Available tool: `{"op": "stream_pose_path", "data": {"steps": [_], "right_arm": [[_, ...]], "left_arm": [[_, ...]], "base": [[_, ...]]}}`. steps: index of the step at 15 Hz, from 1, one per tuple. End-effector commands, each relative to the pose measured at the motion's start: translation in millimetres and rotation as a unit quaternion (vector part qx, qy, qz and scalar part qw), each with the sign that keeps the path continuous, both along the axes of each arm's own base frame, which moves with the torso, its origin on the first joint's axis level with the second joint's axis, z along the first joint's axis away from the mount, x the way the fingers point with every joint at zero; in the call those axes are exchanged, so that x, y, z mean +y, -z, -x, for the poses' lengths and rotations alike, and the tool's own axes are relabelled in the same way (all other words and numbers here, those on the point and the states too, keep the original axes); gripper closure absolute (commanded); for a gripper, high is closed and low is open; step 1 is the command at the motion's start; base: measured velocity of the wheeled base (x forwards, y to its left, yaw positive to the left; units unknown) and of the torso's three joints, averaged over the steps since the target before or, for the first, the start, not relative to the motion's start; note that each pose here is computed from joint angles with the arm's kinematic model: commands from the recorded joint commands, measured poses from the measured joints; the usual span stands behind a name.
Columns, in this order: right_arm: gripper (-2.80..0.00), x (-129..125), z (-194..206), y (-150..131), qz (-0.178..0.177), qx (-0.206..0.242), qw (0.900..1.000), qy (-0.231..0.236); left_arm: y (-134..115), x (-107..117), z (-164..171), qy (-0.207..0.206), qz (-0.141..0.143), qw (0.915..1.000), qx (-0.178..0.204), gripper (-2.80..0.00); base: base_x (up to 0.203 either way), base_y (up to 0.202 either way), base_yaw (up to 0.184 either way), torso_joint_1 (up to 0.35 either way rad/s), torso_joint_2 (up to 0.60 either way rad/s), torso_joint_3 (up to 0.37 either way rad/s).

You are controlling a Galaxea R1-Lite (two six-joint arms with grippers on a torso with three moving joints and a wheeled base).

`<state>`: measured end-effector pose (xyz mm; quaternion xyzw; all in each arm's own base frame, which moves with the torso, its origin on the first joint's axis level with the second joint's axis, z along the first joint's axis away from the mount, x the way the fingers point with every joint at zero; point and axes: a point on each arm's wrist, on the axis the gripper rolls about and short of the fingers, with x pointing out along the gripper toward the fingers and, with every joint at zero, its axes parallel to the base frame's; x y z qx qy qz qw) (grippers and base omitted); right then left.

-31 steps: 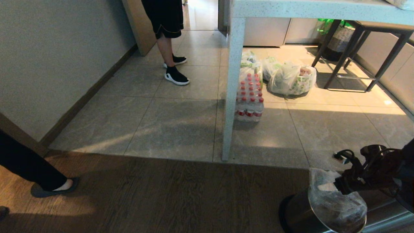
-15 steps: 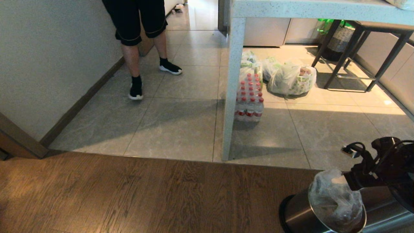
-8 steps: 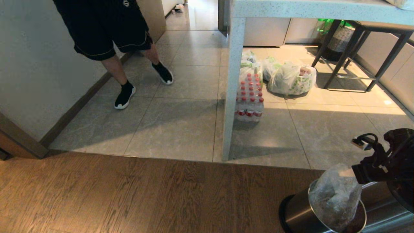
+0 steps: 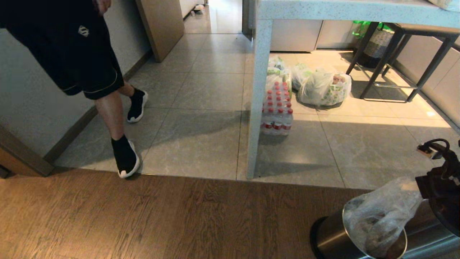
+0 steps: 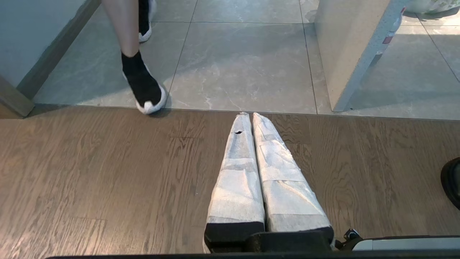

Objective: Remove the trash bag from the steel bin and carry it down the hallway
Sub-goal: Pick up the trash bag

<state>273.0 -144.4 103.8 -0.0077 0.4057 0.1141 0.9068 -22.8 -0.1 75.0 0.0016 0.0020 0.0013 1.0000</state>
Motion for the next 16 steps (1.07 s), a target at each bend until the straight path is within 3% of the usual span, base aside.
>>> {"op": "stream_pose_path", "data": {"steps": [1,11,16], "right_arm": [[0.00,-1.2,10.4,-17.1,0.015,-0.022,1.000,0.010],[0.00,-49.6,20.5,-41.4,0.069,-0.036,0.991,0.105],[0.00,-74.2,3.4,-21.0,0.060,-0.022,0.991,0.116]], "left_arm": [[0.4,0.0,-0.1,0.000,0.000,1.0000,0.001,0.00],[0.4,0.0,-0.1,0.000,0.000,1.0000,0.001,0.00],[0.4,0.0,-0.1,0.000,0.000,1.0000,0.001,0.00]], "base": [[0.000,0.000,0.000,0.000,0.00,0.000],[0.000,0.000,0.000,0.000,0.00,0.000],[0.000,0.000,0.000,0.000,0.00,0.000]]}}
